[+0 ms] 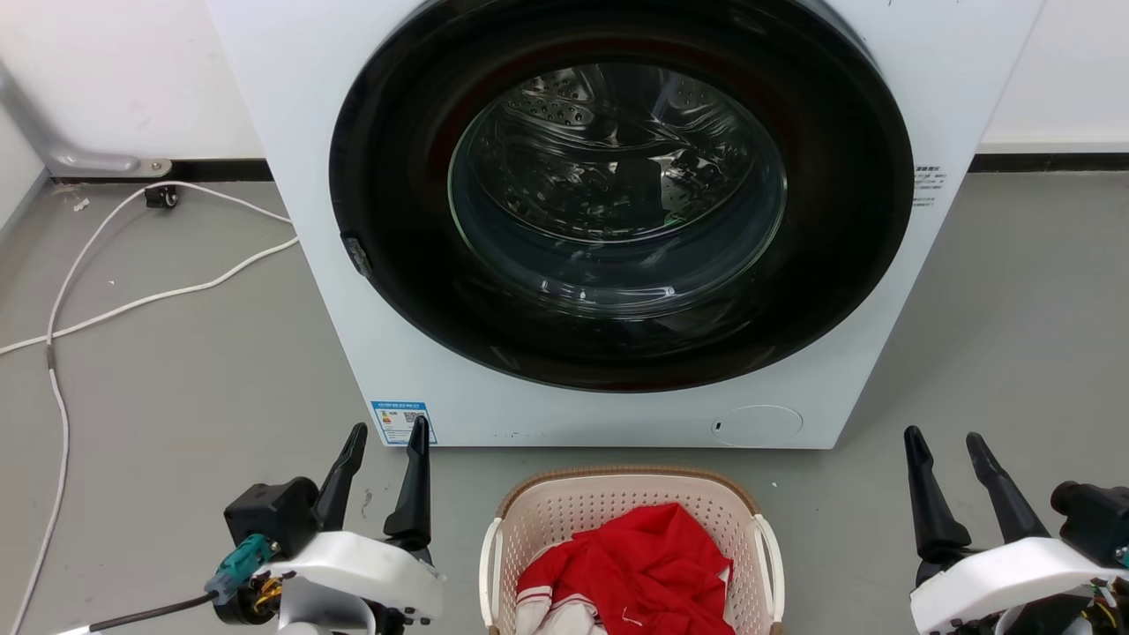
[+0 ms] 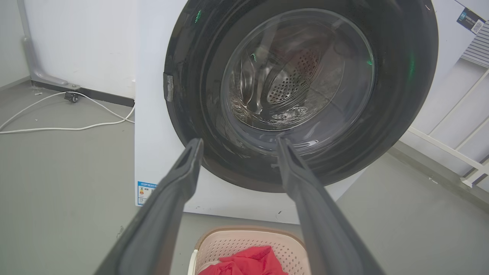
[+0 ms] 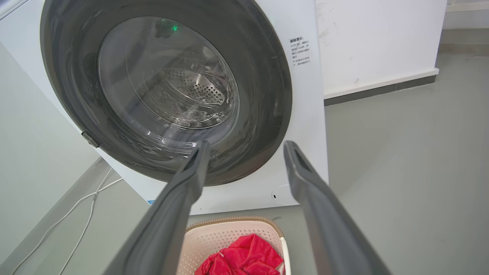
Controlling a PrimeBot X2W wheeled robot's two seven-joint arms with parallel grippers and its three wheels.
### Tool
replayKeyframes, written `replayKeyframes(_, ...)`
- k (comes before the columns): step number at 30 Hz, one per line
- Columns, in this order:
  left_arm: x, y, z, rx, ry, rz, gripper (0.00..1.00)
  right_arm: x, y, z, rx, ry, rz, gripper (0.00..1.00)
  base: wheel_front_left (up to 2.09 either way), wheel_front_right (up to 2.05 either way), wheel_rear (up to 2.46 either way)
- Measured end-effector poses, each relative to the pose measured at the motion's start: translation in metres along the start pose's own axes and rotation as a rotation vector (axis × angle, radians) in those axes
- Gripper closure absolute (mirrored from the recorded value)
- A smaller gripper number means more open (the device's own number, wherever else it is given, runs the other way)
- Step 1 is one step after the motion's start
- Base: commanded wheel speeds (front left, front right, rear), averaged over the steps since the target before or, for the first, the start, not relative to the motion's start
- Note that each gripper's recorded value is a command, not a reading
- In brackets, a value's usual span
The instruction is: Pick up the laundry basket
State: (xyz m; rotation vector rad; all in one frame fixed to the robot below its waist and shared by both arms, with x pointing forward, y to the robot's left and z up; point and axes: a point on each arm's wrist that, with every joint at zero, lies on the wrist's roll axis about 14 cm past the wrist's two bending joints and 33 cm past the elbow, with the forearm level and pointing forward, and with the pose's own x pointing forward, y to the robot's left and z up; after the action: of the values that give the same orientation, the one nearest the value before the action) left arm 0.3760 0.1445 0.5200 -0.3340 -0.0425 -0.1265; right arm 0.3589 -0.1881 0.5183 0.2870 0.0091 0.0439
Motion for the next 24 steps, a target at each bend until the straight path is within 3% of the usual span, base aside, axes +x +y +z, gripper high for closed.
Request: replayKeyframes(24,0.0001,-0.0061,0.0020,0.210,-0.034,-0.024,0.00,-0.0052,0.0027,0.0035,-0.183,-0.010,0.008,0.00,0.00,0.00,0.00)
